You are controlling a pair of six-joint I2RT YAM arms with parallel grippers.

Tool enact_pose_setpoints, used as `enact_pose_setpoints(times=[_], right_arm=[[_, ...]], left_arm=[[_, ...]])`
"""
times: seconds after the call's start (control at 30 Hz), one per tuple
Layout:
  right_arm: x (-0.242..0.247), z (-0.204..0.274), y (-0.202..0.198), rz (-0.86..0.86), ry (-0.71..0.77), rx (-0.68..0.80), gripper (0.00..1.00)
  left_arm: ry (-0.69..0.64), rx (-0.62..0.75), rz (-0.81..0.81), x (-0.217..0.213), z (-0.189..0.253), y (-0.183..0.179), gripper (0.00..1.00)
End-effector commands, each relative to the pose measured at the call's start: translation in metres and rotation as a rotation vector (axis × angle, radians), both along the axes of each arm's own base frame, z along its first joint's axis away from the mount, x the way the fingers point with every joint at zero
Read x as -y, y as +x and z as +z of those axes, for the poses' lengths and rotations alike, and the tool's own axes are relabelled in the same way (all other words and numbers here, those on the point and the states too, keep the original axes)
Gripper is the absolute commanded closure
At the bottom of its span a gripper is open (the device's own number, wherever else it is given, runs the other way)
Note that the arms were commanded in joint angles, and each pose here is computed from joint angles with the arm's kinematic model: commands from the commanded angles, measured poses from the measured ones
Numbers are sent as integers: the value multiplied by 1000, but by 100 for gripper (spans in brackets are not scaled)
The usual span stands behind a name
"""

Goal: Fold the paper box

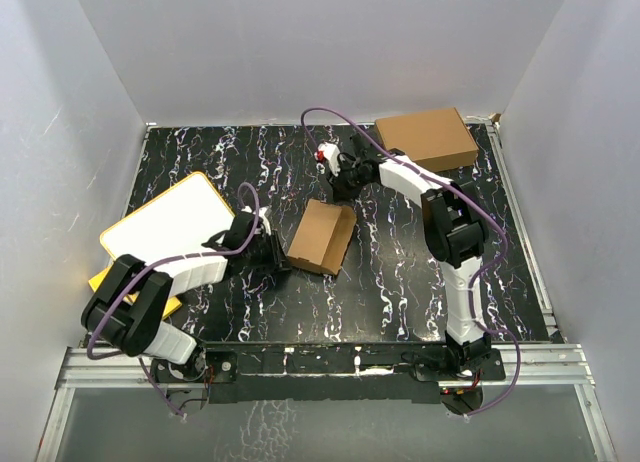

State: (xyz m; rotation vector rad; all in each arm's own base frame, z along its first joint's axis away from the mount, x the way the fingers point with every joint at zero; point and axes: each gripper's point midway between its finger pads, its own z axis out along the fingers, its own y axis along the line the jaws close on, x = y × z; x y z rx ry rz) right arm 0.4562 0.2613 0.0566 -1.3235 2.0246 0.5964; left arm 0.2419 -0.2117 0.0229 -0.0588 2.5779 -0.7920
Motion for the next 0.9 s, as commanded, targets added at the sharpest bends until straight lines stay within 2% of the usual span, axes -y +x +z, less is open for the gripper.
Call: enact_pose_setpoints(times=[0.0, 0.3, 0.43, 0.57, 0.7, 0.87], right_arm=[[-7, 20, 2, 87, 11, 67, 87], [11, 23, -33, 109, -21, 62, 87], [26, 18, -62, 102, -53, 34, 87], [38, 18, -94, 95, -50, -7, 87], [44, 19, -129, 111, -25, -53, 87], [43, 19, -162, 150, 15, -96, 87]], left_arm=[[51, 65, -6, 0, 7, 21, 77], [163, 103, -15, -5, 8, 56, 75], [195, 124, -13, -10, 10, 79, 69], [206, 158, -36, -7, 17, 107, 62], [195, 169, -92, 6, 18, 129, 59], [121, 157, -193, 34, 13, 148, 59]])
